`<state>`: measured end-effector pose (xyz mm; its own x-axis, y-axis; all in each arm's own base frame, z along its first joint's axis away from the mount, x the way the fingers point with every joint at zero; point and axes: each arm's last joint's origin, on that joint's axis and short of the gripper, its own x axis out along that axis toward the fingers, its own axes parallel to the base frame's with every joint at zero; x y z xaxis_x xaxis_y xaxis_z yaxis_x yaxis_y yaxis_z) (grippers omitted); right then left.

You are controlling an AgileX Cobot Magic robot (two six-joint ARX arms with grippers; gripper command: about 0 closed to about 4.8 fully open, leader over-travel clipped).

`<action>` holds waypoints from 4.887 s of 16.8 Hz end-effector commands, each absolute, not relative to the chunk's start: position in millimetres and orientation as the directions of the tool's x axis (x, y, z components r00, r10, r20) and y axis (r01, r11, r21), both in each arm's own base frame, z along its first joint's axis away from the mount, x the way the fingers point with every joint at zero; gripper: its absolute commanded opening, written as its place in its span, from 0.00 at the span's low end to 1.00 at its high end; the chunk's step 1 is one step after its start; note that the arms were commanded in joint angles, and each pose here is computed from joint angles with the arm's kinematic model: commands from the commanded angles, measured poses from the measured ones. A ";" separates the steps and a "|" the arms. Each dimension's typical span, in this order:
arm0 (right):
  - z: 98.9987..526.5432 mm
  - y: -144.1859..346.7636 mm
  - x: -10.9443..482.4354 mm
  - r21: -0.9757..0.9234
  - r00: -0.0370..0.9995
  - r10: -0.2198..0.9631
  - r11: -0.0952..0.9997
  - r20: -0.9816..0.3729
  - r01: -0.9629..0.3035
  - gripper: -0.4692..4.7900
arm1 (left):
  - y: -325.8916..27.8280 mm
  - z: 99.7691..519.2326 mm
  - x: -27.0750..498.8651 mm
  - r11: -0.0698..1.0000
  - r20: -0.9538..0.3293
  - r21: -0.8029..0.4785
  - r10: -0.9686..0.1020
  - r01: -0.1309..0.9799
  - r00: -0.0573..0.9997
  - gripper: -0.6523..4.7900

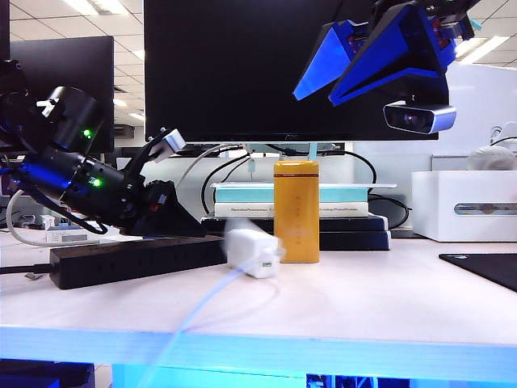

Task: Plug the white charger into the left socket.

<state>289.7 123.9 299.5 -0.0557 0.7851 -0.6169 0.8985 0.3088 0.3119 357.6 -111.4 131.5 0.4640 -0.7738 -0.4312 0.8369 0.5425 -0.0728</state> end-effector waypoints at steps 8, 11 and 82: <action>302.0 123.9 289.2 0.319 -0.049 0.786 0.306 -0.616 0.897 0.85 | -120.0 188.5 345.2 0.396 -0.305 0.340 -0.812 0.853 0.499 1.00; 302.0 124.0 289.2 0.320 -0.049 0.786 0.307 -0.616 0.897 0.85 | -136.1 191.2 338.1 0.275 -0.293 0.470 -0.848 0.839 0.443 1.00; 207.1 233.7 324.7 0.212 0.266 0.396 0.823 -0.879 -0.527 0.84 | -149.7 333.2 263.5 0.753 0.099 0.003 -0.655 0.658 0.750 1.00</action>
<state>326.5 228.1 204.4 0.2515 0.3858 -0.8876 -0.4971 0.8384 0.2236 264.5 -150.3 329.6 0.7501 -0.6566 0.0786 0.6587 0.7524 -0.0007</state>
